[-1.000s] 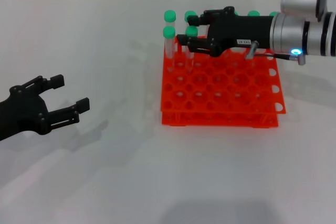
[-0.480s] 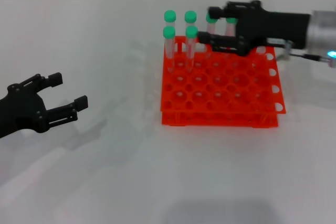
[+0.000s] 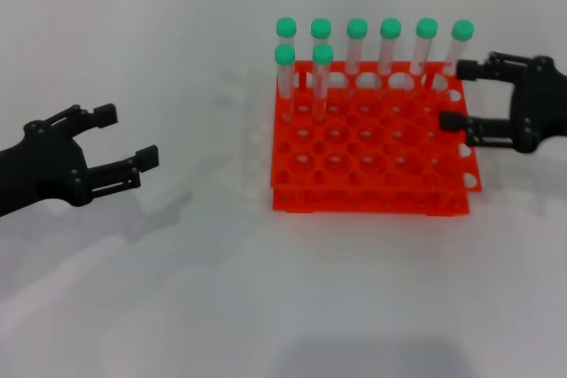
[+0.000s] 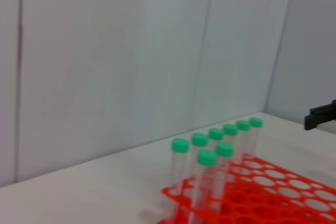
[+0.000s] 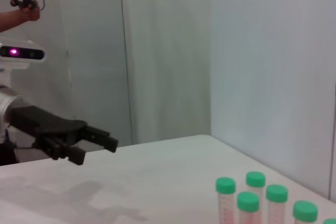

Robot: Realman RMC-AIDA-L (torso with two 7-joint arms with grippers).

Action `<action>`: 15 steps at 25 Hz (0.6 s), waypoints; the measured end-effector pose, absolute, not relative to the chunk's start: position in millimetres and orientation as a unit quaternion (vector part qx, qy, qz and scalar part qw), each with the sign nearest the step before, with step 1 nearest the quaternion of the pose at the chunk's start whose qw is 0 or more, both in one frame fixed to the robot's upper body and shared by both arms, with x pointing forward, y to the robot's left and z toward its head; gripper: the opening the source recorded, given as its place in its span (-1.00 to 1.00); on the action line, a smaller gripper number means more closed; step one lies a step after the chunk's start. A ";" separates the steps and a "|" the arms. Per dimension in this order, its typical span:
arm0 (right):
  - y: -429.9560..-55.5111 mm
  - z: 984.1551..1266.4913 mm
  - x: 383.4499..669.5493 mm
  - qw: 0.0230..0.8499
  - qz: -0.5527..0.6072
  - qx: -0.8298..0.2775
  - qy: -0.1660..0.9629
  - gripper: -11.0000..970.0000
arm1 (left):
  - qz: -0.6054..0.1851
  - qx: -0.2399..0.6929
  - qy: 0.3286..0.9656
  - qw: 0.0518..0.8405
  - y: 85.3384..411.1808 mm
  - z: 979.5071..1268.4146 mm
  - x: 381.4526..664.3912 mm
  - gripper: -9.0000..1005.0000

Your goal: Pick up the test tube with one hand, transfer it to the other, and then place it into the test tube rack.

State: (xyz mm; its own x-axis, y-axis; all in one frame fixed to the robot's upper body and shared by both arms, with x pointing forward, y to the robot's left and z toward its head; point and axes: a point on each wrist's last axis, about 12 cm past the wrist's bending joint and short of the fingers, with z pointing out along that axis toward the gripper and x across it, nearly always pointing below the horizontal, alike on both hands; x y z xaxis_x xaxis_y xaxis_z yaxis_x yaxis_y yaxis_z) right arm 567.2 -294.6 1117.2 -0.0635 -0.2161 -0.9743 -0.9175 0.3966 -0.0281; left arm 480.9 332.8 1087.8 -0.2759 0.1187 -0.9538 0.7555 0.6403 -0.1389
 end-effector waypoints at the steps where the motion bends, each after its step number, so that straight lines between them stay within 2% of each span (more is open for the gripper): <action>1: -297.2 1116.1 563.9 0.526 0.335 -0.438 0.648 0.31 | -0.309 0.301 0.736 0.522 333.0 1089.0 481.8 0.78; 3: -299.5 1114.4 560.2 0.525 0.336 -0.440 0.646 0.32 | -0.321 0.310 0.730 0.518 333.8 1091.7 483.8 0.78; 9: -302.7 1106.6 552.9 0.523 0.334 -0.435 0.652 0.78 | -0.370 0.343 0.717 0.481 334.9 1098.9 501.9 0.78; 15: -298.9 1101.6 552.0 0.511 0.336 -0.444 0.655 0.81 | -0.387 0.373 0.711 0.453 328.9 1104.8 518.1 0.78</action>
